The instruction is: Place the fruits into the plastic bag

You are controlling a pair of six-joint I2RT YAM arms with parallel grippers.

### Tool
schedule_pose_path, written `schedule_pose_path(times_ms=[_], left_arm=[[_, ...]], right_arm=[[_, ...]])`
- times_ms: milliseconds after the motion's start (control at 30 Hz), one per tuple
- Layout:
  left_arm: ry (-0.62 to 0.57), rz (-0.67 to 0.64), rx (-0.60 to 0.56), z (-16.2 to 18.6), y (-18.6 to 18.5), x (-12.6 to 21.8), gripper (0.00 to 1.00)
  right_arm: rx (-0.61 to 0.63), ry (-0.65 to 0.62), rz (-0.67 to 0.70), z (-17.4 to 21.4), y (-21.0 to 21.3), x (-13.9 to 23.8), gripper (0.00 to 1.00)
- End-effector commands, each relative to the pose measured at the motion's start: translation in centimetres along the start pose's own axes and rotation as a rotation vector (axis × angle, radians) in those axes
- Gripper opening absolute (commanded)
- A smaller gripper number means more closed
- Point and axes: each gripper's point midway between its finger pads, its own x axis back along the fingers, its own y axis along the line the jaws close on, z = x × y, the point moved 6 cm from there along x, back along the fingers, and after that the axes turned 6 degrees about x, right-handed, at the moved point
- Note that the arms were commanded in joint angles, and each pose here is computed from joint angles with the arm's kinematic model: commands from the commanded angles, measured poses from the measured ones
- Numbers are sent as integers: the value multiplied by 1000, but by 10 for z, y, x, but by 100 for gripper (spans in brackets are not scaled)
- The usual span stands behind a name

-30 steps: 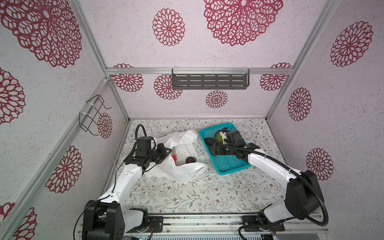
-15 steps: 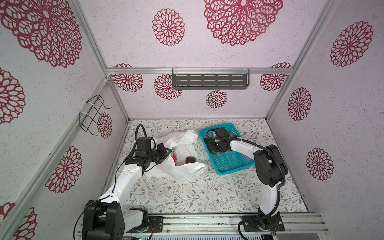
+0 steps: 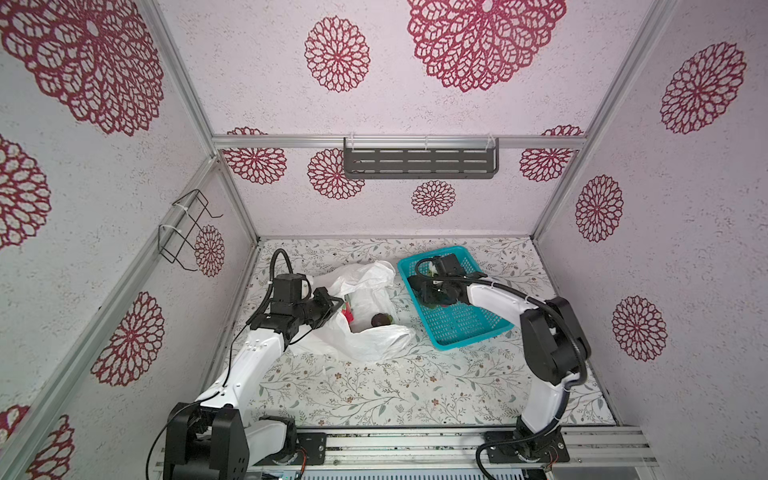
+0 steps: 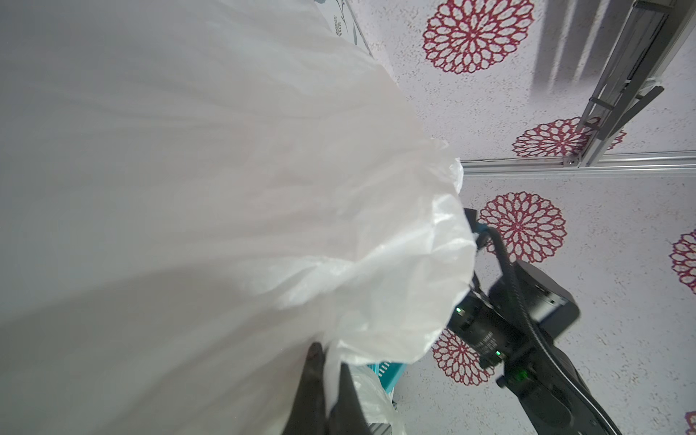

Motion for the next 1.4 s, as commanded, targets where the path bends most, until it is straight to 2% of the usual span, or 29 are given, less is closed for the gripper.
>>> schedule_pose_path(times_ms=[0,133,333,533,833,900,967,1033,1167,1367], left_arm=[[-7,8,-15,-1,-2,-1,0],[-9,8,-18,-1,-3,0,0],[-18,4,-34,0,-10,9,0],[-27,0,-38,6,-12,20,0],[-36,-1,-32,15,-10,29,0],[-38,-2,-31,16,-10,30,0],[-39,-3,-30,17,-9,31,0],[-45,-5,-29,17,-9,32,0],[-63,-20,-28,16,-9,35,0],[-111,-47,-22,13,-8,41,0]], right_arm=[[142,-178,-215,-29,51,60,32],[277,-108,-385,-11,96,71,33],[440,58,-585,26,165,46,33],[580,167,-690,48,220,19,34],[641,305,-776,71,254,-13,38],[638,314,-784,73,255,-15,45],[634,309,-789,73,256,-15,64],[641,280,-782,69,256,-11,74],[640,198,-781,56,254,4,82],[598,142,-808,42,242,31,83]])
